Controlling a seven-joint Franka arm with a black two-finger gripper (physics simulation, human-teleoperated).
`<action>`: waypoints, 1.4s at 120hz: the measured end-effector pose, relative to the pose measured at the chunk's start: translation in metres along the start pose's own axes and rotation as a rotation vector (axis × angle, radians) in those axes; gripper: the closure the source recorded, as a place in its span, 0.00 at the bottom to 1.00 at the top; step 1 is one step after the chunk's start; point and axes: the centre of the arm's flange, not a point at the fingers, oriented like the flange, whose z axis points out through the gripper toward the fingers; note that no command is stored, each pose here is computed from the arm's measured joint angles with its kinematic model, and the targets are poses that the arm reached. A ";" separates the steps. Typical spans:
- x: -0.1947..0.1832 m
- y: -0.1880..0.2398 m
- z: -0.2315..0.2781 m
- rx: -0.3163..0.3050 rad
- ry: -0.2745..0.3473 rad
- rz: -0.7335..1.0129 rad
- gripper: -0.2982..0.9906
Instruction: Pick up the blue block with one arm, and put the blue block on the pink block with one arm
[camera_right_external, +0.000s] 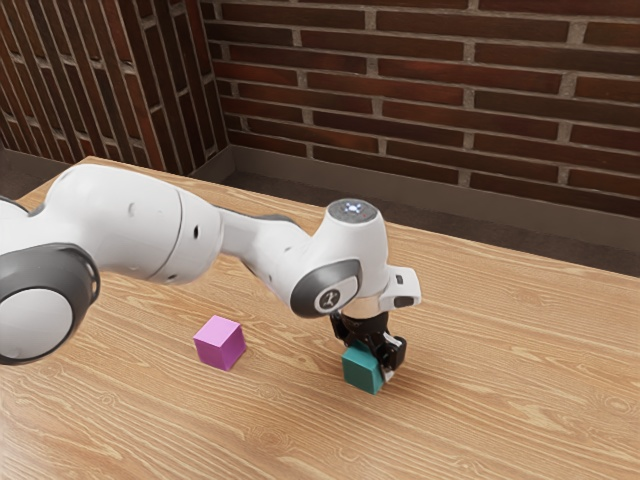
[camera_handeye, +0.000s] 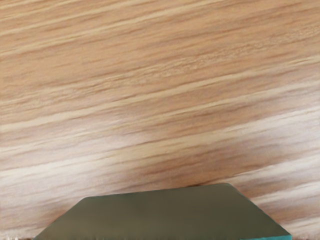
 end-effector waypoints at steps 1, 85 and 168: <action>0.000 0.000 0.000 0.000 -0.001 0.000 0.43; -0.002 -0.038 -0.050 0.050 -0.053 -0.104 0.49; -0.030 -0.127 -0.088 -0.035 -0.183 -0.180 0.51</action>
